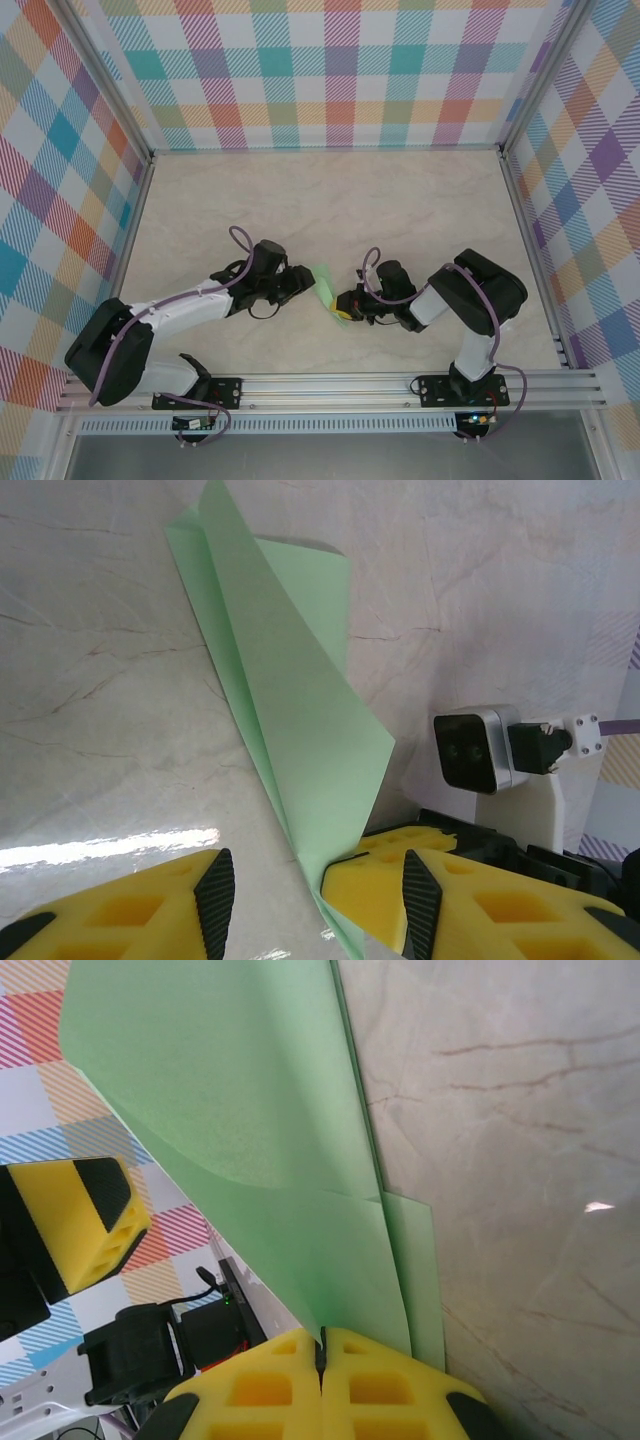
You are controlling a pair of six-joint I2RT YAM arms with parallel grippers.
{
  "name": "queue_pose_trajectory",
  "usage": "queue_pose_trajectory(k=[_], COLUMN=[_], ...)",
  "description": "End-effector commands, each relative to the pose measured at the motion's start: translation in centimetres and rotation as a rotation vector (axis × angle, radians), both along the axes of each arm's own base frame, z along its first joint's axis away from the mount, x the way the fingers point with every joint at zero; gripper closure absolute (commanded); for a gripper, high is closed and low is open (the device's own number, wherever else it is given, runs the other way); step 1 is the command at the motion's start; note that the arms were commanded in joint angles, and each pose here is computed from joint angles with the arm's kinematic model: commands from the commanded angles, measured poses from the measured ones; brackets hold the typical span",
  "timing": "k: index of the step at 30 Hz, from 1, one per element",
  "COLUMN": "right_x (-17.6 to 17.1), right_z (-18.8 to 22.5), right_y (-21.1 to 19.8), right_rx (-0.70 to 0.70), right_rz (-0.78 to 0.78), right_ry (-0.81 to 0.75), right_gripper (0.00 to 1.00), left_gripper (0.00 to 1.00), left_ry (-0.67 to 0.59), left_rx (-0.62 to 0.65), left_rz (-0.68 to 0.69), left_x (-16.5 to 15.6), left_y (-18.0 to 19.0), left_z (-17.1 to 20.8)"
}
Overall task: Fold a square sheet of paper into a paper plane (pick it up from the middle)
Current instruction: Fold the wing for the fifth time at the center of the table.
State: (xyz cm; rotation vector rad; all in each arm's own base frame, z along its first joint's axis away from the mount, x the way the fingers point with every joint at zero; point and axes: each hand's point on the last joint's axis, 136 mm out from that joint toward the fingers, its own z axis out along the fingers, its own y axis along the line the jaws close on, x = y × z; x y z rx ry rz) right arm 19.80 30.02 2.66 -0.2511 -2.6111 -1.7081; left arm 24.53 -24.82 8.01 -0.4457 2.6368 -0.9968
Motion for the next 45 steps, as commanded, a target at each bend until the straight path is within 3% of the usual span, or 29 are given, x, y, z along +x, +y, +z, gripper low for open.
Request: queue_pose_trajectory(k=[1,10,23,26,32,45], right_x=[-0.4,-0.7,-0.9,-1.2,-1.4,-1.4], right_z=[-1.1,-3.1,-3.9,-4.4,-5.1,-5.1], right_y=[-0.7,-2.7,-2.9,-3.2,-3.4,-3.5], right_rx=[-0.024,-0.147,-0.151,-0.168,-0.183,-0.188], right_rz=[-0.033,-0.125,-0.154,-0.162,-0.169,-0.174], right_ry=[0.052,0.124,0.193,0.213,0.235,0.239], right_gripper=[1.00,1.00,1.00,1.00,1.00,1.00], left_gripper=[0.50,0.51,0.53,0.56,0.75,0.78], left_ry=[-0.012,-0.014,-0.014,-0.018,-0.040,-0.040], left_rx=[-0.015,-0.022,-0.041,-0.060,-0.120,-0.107], left_rz=[-0.036,-0.084,-0.117,-0.125,-0.129,-0.138], left_x=[-0.2,-0.5,-0.1,0.0,0.6,1.3], left_y=[-1.0,-3.0,-4.8,-5.3,-6.4,-7.1], left_z=[-0.1,-0.7,-1.2,-1.3,-0.7,-2.2])
